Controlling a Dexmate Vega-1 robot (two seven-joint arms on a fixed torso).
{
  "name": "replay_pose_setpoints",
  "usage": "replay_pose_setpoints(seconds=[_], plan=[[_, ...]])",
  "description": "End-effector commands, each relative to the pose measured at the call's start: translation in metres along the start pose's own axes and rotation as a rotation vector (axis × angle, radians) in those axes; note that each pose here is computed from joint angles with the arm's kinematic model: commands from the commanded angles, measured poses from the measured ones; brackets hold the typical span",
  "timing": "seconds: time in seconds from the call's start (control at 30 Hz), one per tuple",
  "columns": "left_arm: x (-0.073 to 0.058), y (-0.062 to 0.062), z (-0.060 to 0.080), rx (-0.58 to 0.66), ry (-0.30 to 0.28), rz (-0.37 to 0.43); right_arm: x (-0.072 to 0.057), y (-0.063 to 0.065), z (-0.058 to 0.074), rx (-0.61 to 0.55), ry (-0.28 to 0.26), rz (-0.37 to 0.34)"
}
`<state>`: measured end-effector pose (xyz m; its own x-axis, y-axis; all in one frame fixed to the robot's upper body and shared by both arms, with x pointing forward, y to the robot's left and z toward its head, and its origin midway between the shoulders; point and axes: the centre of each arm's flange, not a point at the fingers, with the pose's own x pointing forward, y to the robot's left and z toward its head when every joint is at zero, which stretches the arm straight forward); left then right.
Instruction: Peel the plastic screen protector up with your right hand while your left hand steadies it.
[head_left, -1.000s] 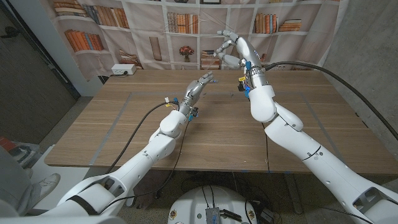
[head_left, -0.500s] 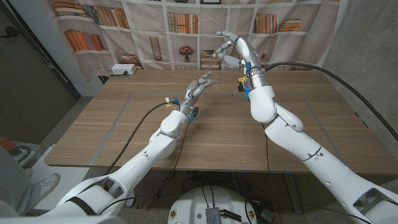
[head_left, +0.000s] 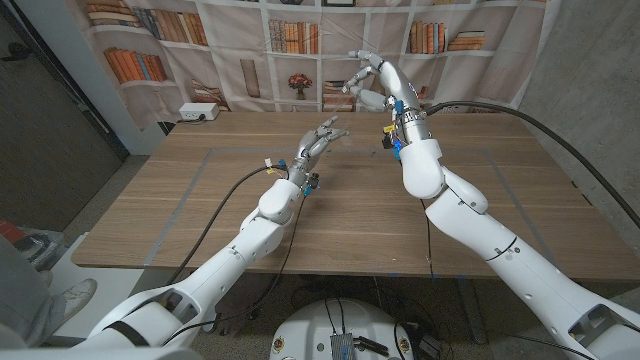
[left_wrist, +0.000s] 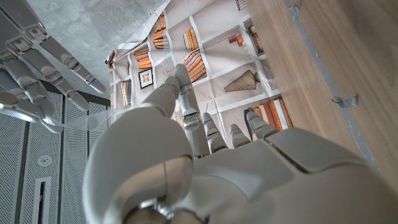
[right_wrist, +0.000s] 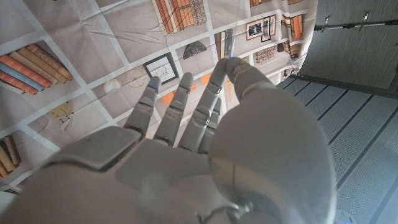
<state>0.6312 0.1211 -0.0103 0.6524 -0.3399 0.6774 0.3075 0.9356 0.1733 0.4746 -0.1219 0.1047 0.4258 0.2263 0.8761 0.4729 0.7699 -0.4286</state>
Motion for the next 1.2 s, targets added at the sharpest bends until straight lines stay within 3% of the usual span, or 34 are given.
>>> replay_pose_setpoints(seconds=[0.03,0.4,0.8,1.07,1.2], plan=[[-0.005,0.003,-0.001,-0.011,0.005,0.013,0.001,-0.006,0.003,-0.007,-0.010,-0.037],[-0.004,0.009,0.004,0.001,-0.001,0.023,0.009,-0.024,0.001,-0.056,-0.003,-0.103],[-0.018,0.013,0.013,0.022,-0.009,0.083,0.010,-0.037,-0.007,-0.068,0.010,-0.132],[-0.024,0.031,0.016,0.028,-0.019,0.094,0.014,-0.040,-0.007,-0.089,0.027,-0.146],[-0.036,0.036,0.018,0.047,-0.021,0.115,0.019,-0.042,-0.005,-0.101,0.042,-0.158]])
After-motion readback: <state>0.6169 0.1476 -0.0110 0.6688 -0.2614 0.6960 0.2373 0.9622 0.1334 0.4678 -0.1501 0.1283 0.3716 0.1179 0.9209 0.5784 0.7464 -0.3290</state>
